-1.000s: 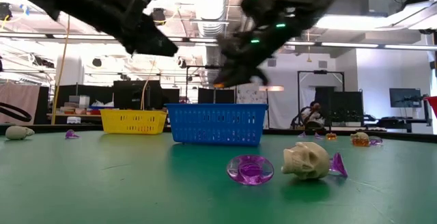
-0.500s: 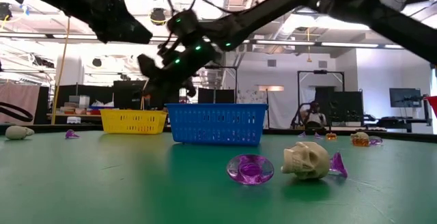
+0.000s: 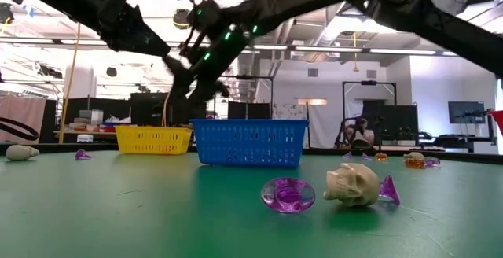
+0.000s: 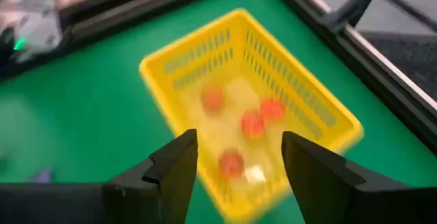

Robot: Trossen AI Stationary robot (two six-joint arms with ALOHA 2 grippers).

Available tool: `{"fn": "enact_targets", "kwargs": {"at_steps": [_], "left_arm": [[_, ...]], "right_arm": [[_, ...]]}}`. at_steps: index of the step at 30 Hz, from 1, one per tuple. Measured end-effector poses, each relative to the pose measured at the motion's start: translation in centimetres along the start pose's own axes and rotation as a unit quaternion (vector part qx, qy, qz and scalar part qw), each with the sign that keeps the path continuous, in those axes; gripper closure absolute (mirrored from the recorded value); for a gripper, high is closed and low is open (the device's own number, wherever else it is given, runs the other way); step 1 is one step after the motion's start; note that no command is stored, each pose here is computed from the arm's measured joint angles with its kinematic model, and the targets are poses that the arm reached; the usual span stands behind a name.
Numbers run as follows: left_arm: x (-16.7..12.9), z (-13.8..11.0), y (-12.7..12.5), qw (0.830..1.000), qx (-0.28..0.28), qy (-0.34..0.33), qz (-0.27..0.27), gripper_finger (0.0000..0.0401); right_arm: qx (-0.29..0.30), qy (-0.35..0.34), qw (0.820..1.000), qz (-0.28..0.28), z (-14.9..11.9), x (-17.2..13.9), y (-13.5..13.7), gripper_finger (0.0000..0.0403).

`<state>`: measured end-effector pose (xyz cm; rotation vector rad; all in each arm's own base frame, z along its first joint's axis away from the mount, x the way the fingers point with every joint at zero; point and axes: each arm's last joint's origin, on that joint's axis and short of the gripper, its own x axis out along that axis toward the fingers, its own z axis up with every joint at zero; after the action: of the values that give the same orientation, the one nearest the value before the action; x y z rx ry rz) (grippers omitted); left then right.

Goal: Sort Halloween decoration
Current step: Put the witch hat toy into the blue basket

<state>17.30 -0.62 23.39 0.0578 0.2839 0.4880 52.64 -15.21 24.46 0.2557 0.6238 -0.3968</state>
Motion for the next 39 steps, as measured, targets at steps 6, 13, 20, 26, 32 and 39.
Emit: {"fn": "enact_targets", "kwargs": {"at_steps": [6,13,20,26,32,39], "left_arm": [[0.0,-0.3,0.0,1.000,0.006,0.012,-0.002,0.0207],[0.0,-0.3,0.0,1.000,-0.001,0.012,-0.002,0.0207],[0.0,-0.2,0.0,1.000,-0.008,0.009,-0.003,0.0207],[0.2,-0.3,-0.1,1.000,-0.005,0.014,-0.003,0.0207],[0.2,-0.1,-0.1,1.000,-0.012,0.004,-0.002,0.0207],[0.2,0.3,-0.2,0.999,-0.031,-0.012,-0.027,0.0207]], "right_arm": [[-0.044,0.151,0.988,-0.015,-0.2,-6.1,-0.5,0.0162],[-0.111,0.354,0.929,-0.001,-3.2,-14.1,2.6,0.0163],[-0.131,0.408,0.903,0.002,-9.9,-19.9,4.4,0.0163],[-0.057,0.406,0.912,-0.008,-18.2,-23.2,3.7,0.0163],[0.013,0.292,0.950,-0.107,-21.0,-22.7,0.7,0.0163],[0.118,0.282,0.932,-0.195,-20.5,-19.1,-5.7,0.0163]]}}
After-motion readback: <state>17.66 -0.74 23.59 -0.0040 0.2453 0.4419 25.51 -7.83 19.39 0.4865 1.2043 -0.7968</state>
